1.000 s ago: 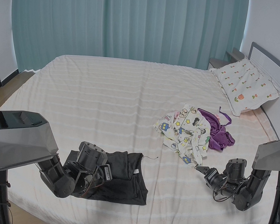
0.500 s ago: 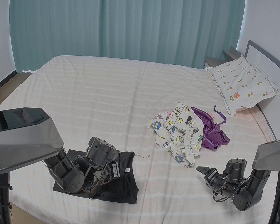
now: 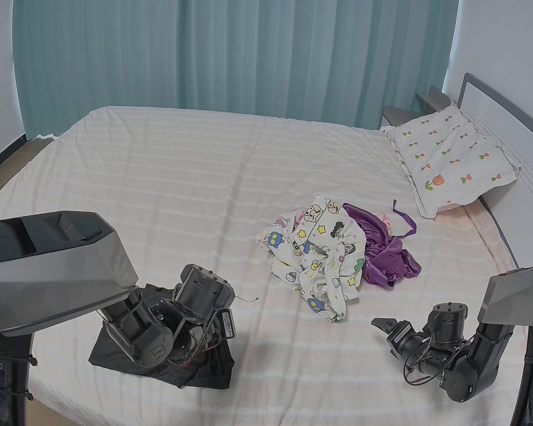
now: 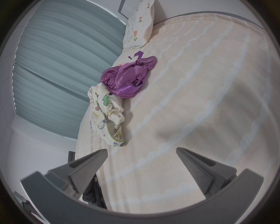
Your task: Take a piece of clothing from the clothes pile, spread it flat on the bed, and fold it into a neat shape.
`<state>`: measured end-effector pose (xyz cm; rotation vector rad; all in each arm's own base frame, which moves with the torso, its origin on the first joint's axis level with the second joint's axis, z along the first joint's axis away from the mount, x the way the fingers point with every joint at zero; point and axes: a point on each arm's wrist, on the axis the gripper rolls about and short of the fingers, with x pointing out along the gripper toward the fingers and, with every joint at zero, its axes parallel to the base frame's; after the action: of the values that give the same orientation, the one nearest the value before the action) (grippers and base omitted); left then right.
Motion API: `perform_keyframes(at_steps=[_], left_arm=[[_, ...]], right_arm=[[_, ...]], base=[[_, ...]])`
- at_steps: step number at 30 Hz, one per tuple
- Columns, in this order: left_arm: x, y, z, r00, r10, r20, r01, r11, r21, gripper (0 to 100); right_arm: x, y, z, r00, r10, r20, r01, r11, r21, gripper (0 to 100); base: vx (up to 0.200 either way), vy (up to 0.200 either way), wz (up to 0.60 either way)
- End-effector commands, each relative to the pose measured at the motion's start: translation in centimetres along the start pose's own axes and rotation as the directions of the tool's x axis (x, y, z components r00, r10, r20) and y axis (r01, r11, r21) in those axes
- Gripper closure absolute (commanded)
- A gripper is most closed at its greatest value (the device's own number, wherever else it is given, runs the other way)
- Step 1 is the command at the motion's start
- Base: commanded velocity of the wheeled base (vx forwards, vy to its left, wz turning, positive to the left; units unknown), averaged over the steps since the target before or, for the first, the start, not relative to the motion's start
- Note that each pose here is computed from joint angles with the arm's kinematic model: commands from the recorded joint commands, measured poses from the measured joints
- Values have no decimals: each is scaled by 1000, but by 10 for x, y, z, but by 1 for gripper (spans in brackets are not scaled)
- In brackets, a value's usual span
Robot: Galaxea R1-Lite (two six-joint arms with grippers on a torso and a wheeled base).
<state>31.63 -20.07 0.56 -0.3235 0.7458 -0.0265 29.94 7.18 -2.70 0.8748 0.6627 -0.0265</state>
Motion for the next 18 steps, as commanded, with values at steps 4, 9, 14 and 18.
perform_keyframes(at_steps=[4, 9, 14, 18], left_arm=[[-3, -11, 8, 998, -44, 45, 49, 993, -108, 0], [-27, -17, 28, 989, -112, 101, 132, 965, -225, 0], [-50, -8, 36, 978, -204, 53, 209, 916, -341, 0], [-53, 25, 22, 986, -162, -35, 137, 919, -370, 0]], right_arm=[[0, 1, -1, 1000, 2, -4, -2, 1000, -2, 0], [0, 0, -2, 1000, 1, -5, -1, 1000, -2, 0], [0, 0, -2, 1000, 1, -5, -1, 1000, -2, 0], [0, 0, -2, 1000, -1, -6, 1, 1000, -2, 0]], base=[[0, 0, 0], [0, 0, 0], [0, 0, 0], [0, 0, 0]])
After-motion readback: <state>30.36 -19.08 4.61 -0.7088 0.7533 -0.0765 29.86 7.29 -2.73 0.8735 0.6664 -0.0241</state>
